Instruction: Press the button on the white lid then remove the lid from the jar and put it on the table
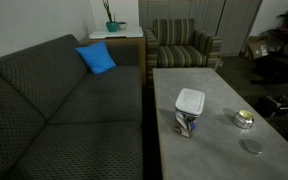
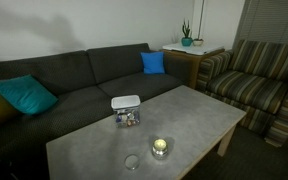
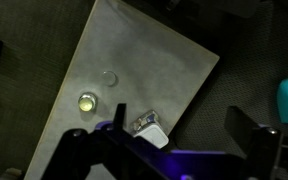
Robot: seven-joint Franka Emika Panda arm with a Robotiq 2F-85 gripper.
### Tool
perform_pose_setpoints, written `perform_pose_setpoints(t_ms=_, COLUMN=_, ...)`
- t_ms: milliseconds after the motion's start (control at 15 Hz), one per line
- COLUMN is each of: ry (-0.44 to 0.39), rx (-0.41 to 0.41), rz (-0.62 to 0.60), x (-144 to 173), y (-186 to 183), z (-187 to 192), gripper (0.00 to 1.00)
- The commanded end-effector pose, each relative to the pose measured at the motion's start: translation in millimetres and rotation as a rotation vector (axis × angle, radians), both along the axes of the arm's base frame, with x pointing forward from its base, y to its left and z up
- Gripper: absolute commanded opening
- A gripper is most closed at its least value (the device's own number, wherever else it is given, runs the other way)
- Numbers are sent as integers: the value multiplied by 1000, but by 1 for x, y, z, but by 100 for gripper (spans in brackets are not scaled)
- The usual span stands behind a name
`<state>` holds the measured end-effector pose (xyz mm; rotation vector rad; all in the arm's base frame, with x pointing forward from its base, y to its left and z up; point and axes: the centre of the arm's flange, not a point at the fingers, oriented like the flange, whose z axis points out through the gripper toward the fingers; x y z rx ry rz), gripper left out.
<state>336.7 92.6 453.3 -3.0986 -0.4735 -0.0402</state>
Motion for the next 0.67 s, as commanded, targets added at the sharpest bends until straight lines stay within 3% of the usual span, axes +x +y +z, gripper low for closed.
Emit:
perform_pose_setpoints(t_ms=0, ry=5, rx=-1, rz=-1, x=1, y=0, z=-2, gripper=100)
perform_pose_setpoints(t_ms=267, ry=0, rx=-1, rz=-2, x=-3, y=-1, z=-1, gripper=100)
perform_pose_setpoints(t_ms=600, ry=-49, rx=12, rz=61, x=34, y=17, z=-21, gripper=100)
